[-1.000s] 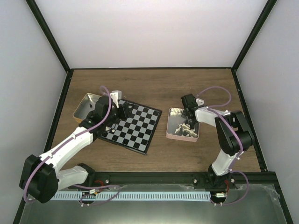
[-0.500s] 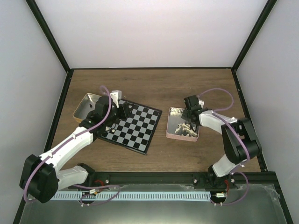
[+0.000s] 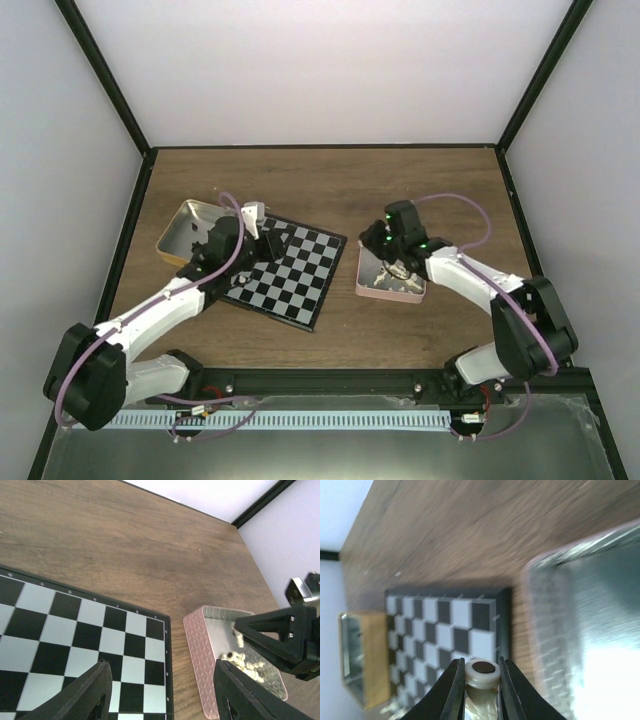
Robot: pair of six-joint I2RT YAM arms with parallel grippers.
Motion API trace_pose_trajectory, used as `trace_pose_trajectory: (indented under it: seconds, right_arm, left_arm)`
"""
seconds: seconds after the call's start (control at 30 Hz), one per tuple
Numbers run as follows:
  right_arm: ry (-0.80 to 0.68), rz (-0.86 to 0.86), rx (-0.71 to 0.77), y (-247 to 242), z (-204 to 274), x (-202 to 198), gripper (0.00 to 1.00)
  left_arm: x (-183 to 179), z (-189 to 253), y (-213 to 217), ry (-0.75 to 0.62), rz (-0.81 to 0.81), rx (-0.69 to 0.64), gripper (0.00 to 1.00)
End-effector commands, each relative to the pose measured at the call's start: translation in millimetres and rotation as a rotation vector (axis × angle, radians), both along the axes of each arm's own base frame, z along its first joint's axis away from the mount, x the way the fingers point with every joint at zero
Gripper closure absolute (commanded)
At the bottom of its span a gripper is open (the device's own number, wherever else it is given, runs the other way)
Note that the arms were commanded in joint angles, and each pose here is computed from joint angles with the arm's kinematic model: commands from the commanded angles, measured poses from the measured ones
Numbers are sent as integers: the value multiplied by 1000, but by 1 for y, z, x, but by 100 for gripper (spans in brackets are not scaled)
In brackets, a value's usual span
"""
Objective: Set up the chess pieces on the board
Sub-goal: Place the chess piece on the chessboard.
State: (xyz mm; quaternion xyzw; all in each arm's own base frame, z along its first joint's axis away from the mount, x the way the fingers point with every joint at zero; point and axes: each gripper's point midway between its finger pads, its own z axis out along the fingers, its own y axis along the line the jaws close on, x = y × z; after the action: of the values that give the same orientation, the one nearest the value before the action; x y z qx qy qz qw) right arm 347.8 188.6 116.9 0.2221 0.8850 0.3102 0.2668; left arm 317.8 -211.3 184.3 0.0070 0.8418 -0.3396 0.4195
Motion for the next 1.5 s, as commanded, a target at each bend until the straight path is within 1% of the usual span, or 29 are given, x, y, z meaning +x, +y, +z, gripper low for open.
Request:
trace_pose_trajectory:
  seconds: [0.0,0.17,0.27,0.37,0.43,0.53,0.6,0.63,0.67,0.8,0.93,1.07,1.33,1.47]
  right_arm:
    - [26,51,231,67,33,0,83]
    - [129,99,359,114,36,0,83]
    - [201,133,452,138,37,0,83]
    - [240,153,482,154,39,3,84]
    - [249,153,510,159,42,2,84]
    - [257,162,544,165,49,2,84]
    - [271,178,563,169,52,1,84]
    - [275,185,572,171,53,0,84]
    - [282,188,577,172,53,-1,84]
    - [287,184,580,172,53,-2,84]
    - [285,201,589,175,53,-1,84]
    - [259,222,571,177,57,1,84]
    - [232,249,536,175,57,0,83]
    - [237,266,530,177,54,-2,83]
  left_arm:
    - [-2,6,-14,-65,-18,-45,42]
    - [-3,0,-21,-108,-9,-28,43]
    - [0,-1,-26,-105,-3,-70,44]
    - [2,-2,-36,-91,-6,-100,45]
    - [4,-11,-40,-58,-1,-111,44]
    - [4,-23,-40,-15,21,-140,44]
    - [4,-24,-39,-15,32,-163,45]
    - [5,-24,-40,-13,36,-168,47]
    - [5,-23,-40,-15,35,-174,53]
    - [7,-24,-42,-10,39,-178,63]
    - [7,-26,-42,-12,35,-176,64]
    - [10,-26,-42,-17,41,-159,67]
    - [17,-27,-39,-35,66,-122,85]
    - [19,-25,-36,-45,80,-104,86]
